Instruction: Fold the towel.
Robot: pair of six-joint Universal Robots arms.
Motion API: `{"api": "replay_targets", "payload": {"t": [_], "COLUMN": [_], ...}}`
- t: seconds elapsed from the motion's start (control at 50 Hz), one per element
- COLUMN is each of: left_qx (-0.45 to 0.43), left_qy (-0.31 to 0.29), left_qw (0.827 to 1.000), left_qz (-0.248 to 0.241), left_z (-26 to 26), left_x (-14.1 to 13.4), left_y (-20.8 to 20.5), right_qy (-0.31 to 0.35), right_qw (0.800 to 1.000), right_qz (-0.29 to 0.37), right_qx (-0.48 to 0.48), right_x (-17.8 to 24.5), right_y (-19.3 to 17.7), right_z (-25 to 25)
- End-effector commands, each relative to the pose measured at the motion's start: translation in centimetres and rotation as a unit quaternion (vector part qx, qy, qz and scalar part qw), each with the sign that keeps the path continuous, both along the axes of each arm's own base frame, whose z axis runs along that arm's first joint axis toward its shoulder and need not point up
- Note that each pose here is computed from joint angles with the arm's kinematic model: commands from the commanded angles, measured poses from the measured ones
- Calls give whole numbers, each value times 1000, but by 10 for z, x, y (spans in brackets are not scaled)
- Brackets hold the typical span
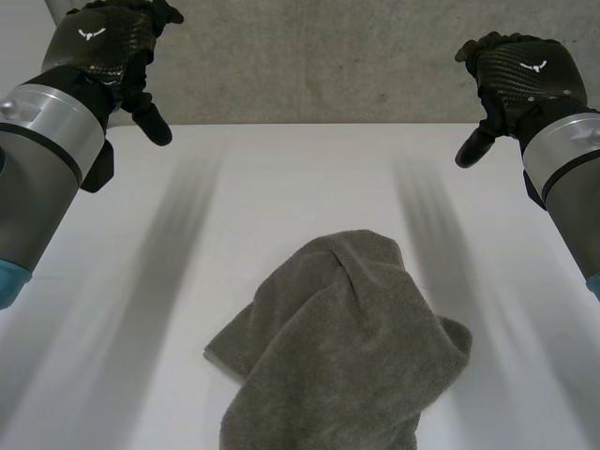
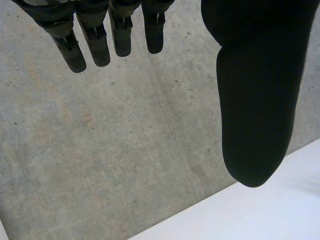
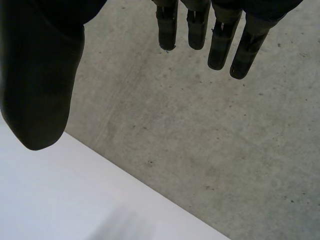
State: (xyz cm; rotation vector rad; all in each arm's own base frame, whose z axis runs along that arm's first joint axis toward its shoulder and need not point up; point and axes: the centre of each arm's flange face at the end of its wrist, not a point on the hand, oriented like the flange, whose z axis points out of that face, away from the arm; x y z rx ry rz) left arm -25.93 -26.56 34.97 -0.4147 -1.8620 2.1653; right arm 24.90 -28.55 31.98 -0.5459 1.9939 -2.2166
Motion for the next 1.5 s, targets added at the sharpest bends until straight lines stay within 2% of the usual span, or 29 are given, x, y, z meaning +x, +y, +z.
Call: {"api": "replay_targets", "payload": {"t": [0.02,0.06,0.1,0.14,0.18,0.22,0.28,0.44,0.66,0.84,0.88,0.92,0.94,0.98,1.0,1.02,1.04,1.06,1.08,1.1,1.14,1.2,1.26,1.32,1.36,1.42,1.46,1.48,1.5], "left_qx": [19,30,54,67,78,103,125,142,154,127,114,73,73,14,14,-15,-15,-47,-79,-80,-118,-131,-125,-82,-25,4,59,60,84], "left_qy": [-10,-16,-32,-41,-49,-65,-82,-133,-211,-207,-203,-188,-188,-153,-152,-127,-127,-96,-56,-56,12,53,58,33,-2,-19,-50,-50,-63], "left_qw": [1000,999,996,993,990,983,976,959,934,941,945,961,962,982,982,989,989,994,995,995,993,990,990,996,1000,1000,997,997,994], "left_qz": [-19,-28,-66,-88,-107,-136,-158,-206,-243,-236,-229,-187,-187,-114,-114,-72,-72,-34,-8,-8,0,3,2,-8,-18,-23,-26,-26,-25], "left_z": [-16,-27,-54,-68,-80,-107,-133,-180,-233,-217,-209,-179,-179,-132,-132,-106,-106,-78,-46,-46,-11,-1,-5,-35,-71,-88,-117,-117,-128], "left_x": [-9,-16,-37,-48,-57,-70,-81,-101,-114,-119,-120,-119,-119,-111,-111,-102,-102,-89,-77,-77,-59,-43,-37,-31,-26,-23,-16,-16,-12], "left_y": [5,5,5,6,5,0,-4,-4,13,7,4,-12,-12,-31,-31,-40,-40,-45,-42,-42,-27,-15,-9,6,21,28,40,40,43], "right_qy": [46,59,69,84,84,98,90,46,57,50,46,33,33,9,9,-9,-29,-29,-49,-49,-82,-76,-66,-23,58,101,176,176,202], "right_qw": [998,997,995,986,986,970,963,957,941,947,950,964,964,981,981,989,993,993,990,990,977,974,972,970,968,964,947,947,936], "right_qz": [20,26,32,46,46,60,59,51,51,68,74,91,91,107,107,111,115,115,118,118,126,156,186,231,243,246,252,252,256], "right_qx": [24,43,68,139,139,212,245,283,330,310,299,249,249,162,161,97,15,15,-56,-57,-150,-147,-128,-76,-10,21,93,93,130], "right_x": [1,-1,-4,-10,-10,-13,-16,-20,-19,-9,-5,7,7,18,18,21,24,24,24,24,22,28,39,57,64,64,60,60,57], "right_y": [5,7,9,15,15,26,35,50,56,33,23,-2,-2,-22,-22,-27,-29,-29,-28,-28,-20,-7,4,24,31,35,44,44,51], "right_z": [-12,-18,-25,-50,-50,-85,-105,-140,-176,-169,-166,-141,-141,-92,-92,-56,-17,-17,13,14,52,52,45,18,-28,-49,-87,-87,-104]}}
